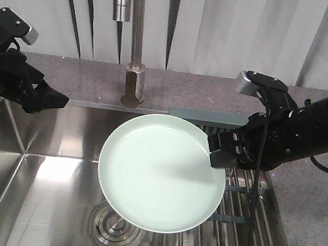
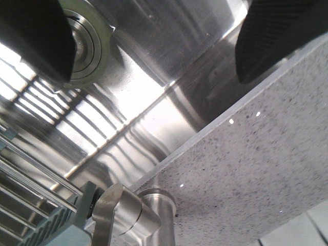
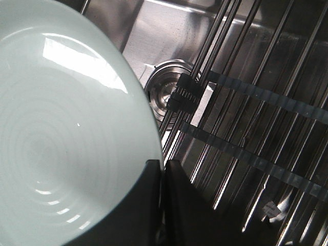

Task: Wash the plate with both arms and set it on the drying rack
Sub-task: 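Raise the left gripper and move it toward the faucet handle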

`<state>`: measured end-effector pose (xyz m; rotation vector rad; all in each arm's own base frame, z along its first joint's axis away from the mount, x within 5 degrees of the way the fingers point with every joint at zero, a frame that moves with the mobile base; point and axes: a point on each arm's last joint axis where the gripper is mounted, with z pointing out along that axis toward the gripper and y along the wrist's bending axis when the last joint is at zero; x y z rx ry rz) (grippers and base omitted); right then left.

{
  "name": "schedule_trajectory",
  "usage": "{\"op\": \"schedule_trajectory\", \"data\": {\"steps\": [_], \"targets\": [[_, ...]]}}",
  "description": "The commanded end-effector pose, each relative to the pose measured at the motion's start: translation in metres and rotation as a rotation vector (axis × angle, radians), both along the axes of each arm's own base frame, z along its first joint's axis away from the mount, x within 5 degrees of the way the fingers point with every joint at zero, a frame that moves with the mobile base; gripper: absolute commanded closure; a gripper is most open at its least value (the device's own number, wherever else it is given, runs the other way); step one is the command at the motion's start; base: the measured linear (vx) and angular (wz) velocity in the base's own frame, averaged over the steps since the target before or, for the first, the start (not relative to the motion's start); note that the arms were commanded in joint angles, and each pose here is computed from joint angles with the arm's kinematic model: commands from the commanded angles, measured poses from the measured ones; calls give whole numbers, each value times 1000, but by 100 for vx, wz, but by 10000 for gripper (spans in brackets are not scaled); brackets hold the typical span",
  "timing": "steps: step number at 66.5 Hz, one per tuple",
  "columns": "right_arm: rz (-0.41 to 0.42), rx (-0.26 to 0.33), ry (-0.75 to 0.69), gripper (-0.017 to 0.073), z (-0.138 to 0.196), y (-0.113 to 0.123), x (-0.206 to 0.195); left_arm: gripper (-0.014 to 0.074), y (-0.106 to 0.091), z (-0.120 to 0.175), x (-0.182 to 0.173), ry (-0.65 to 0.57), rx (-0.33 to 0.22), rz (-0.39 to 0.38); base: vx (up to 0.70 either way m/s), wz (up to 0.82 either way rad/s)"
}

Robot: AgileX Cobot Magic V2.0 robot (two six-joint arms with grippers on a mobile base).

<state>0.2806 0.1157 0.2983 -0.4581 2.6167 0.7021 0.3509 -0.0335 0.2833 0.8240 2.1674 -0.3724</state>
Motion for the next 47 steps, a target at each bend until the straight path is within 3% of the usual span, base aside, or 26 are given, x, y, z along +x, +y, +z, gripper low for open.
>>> {"op": "schedule_trajectory", "data": {"steps": [1,12,19,34,47], "targets": [[-20,52,-74,561,20,0,-2,5,-7,17,11,-83,-45,-51,0,0],[-20,52,-74,561,20,0,-2,5,-13,9,30,-111,-43,-189,0,0],[-20,52,-74,561,20,0,-2,5,-18,8,39,-131,-82,-256,0,0],[-20,52,-74,561,20,0,-2,5,-27,10,56,-170,-211,-341,0,0],[-20,52,-74,561,20,0,-2,5,-42,10,69,-200,-233,-389,0,0]]}}
